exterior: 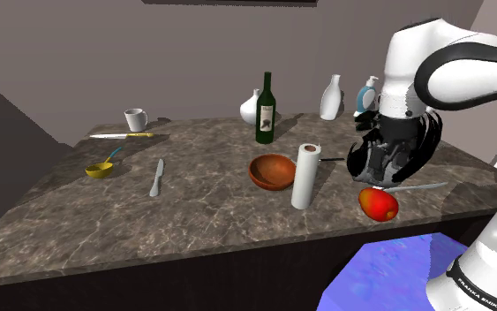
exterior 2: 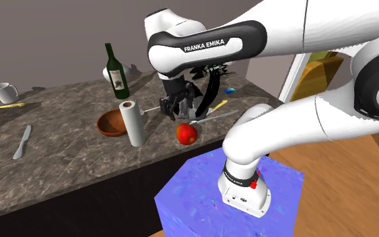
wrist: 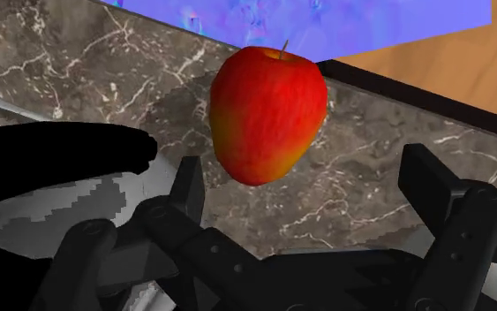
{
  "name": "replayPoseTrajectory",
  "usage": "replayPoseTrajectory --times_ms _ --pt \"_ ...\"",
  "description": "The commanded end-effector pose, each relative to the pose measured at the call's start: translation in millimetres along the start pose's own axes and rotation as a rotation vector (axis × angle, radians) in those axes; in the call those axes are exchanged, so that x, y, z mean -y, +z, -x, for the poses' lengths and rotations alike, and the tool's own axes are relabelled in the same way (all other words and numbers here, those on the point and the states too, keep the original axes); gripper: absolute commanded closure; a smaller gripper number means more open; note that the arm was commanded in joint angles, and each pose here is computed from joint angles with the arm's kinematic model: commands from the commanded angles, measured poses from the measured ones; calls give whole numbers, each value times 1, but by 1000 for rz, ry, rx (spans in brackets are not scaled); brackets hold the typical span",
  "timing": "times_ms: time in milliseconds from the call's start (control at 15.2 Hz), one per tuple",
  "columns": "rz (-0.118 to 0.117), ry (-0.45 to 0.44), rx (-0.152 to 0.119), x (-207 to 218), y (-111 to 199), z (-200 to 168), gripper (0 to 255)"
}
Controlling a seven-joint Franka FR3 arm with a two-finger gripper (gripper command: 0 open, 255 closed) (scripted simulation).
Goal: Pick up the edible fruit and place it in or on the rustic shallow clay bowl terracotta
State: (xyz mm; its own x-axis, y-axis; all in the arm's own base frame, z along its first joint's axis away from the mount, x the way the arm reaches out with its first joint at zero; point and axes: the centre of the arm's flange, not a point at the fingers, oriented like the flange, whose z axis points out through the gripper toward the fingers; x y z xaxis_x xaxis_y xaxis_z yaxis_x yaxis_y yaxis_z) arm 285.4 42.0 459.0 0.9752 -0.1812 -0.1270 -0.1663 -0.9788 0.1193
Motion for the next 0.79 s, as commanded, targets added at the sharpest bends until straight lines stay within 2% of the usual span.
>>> replayPoseTrajectory --times_ms 0,396,726 --pt "33 52 36 11 26 2 0" --pt "123 193 139 30 99 12 0" --pt "123 193 139 27 125 16 0"
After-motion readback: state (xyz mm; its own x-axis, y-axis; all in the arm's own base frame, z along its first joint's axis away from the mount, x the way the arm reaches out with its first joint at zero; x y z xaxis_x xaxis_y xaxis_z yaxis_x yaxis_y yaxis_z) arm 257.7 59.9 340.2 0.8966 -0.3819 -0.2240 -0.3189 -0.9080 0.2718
